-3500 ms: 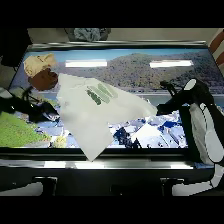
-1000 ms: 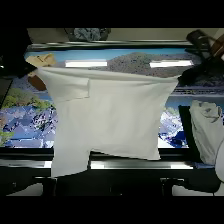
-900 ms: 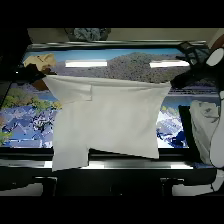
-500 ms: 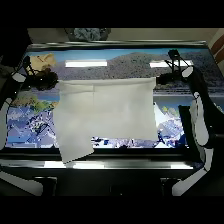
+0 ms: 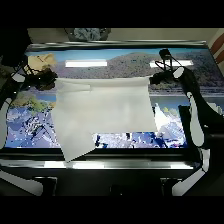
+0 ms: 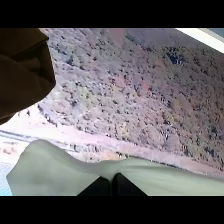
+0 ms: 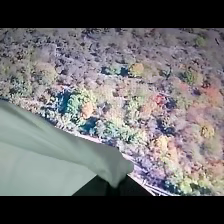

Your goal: Fold the shirts.

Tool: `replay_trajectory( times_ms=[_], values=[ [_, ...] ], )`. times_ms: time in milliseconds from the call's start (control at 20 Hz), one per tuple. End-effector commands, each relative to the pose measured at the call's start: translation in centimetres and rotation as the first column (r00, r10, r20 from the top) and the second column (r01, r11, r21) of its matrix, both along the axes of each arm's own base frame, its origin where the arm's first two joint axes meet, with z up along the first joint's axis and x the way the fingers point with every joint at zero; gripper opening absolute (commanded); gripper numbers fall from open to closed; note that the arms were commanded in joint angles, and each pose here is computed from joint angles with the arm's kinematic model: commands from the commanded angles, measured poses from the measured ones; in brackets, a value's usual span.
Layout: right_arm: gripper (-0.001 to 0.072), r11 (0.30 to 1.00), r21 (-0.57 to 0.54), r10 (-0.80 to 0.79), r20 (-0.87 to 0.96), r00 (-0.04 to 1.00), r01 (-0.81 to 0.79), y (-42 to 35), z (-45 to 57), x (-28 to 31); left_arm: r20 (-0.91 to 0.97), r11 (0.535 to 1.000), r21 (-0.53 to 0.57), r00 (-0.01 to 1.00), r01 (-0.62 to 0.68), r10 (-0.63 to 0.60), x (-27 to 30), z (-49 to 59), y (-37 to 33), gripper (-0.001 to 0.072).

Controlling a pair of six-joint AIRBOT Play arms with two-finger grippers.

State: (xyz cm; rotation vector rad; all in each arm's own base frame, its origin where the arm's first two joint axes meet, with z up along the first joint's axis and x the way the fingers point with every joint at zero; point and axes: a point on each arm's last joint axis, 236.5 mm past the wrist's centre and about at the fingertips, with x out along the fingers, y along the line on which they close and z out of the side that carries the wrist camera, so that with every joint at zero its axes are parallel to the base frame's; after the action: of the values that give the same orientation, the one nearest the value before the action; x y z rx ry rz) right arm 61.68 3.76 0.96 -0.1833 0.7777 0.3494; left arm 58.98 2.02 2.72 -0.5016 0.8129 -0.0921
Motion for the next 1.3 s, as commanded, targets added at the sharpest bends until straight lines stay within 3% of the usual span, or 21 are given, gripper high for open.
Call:
replay_trajectory(
  times_ms=[0, 100, 200, 350, 650, 700, 750, 800, 900, 1000, 1100, 1250],
  values=[
    [0.005, 0.991, -0.103, 0.066, -0.128, 0.99, -0.08, -0.8, 0.3, -3.7, -0.191, 0.985, 0.033, 0.968, 0.171, -0.162, -6.1, -0.1, -0.4, 0.0026],
    [0.0051, 0.986, -0.097, 0.106, -0.281, 0.954, -0.138, -0.5, -1.8, -7.0, -0.424, 0.964, 0.011, 0.874, 0.267, -0.237, -12.0, -2.9, -0.5, 0.0027],
    [0.0051, 0.981, -0.085, 0.125, -0.402, 0.907, -0.173, -0.6, -4.3, -9.3, -0.525, 0.958, -0.034, 0.811, 0.284, -0.259, -15.0, -5.3, -0.9, 0.0027],
    [0.0051, 0.979, -0.028, 0.158, -0.509, 0.846, -0.2, 0.3, -6.7, -11.5, -0.585, 0.963, -0.074, 0.77, 0.261, -0.254, -17.0, -7.8, -1.5, 0.0027],
    [0.0063, 0.982, -0.003, 0.162, -0.519, 0.839, -0.191, 0.7, -7.2, -11.6, -0.603, 0.965, -0.086, 0.758, 0.247, -0.248, -17.7, -8.6, -1.5, 0.005],
    [0.0219, 0.985, 0.001, 0.15, -0.511, 0.847, -0.173, 0.8, -7.0, -11.3, -0.602, 0.965, -0.089, 0.759, 0.246, -0.249, -17.6, -8.3, -1.4, 0.0223],
    [0.0438, 0.984, 0.009, 0.157, -0.519, 0.84, -0.178, 0.7, -6.3, -11.6, -0.602, 0.965, -0.092, 0.759, 0.244, -0.249, -17.6, -7.6, -1.0, 0.0417],
    [0.0539, 0.981, 0.0, 0.163, -0.523, 0.836, -0.192, 0.1, -5.3, -12.0, -0.598, 0.966, -0.093, 0.762, 0.242, -0.249, -17.5, -6.5, -0.3, 0.0462],
    [0.058, 0.987, 0.003, 0.138, -0.542, 0.829, -0.162, -2.4, -2.9, -13.4, -0.583, 0.972, -0.087, 0.78, 0.218, -0.227, -17.9, -3.9, 1.8, 0.0462],
    [0.0583, 0.993, 0.048, 0.117, -0.64, 0.759, -0.112, -5.5, -1.8, -17.1, -0.591, 0.977, -0.113, 0.779, 0.179, -0.211, -20.0, -2.3, 2.9, 0.0461],
    [0.0582, 0.993, 0.09, 0.121, -0.732, 0.67, -0.081, -6.9, -2.6, -21.1, -0.614, 0.976, -0.155, 0.759, 0.153, -0.216, -24.1, -3.6, 2.2, 0.0461],
    [0.0582, 0.991, 0.103, 0.131, -0.756, 0.642, -0.08, -6.0, -5.3, -24.6, -0.657, 0.971, -0.19, 0.716, 0.144, -0.235, -32.9, -9.0, -1.3, 0.0461]
  ],
)
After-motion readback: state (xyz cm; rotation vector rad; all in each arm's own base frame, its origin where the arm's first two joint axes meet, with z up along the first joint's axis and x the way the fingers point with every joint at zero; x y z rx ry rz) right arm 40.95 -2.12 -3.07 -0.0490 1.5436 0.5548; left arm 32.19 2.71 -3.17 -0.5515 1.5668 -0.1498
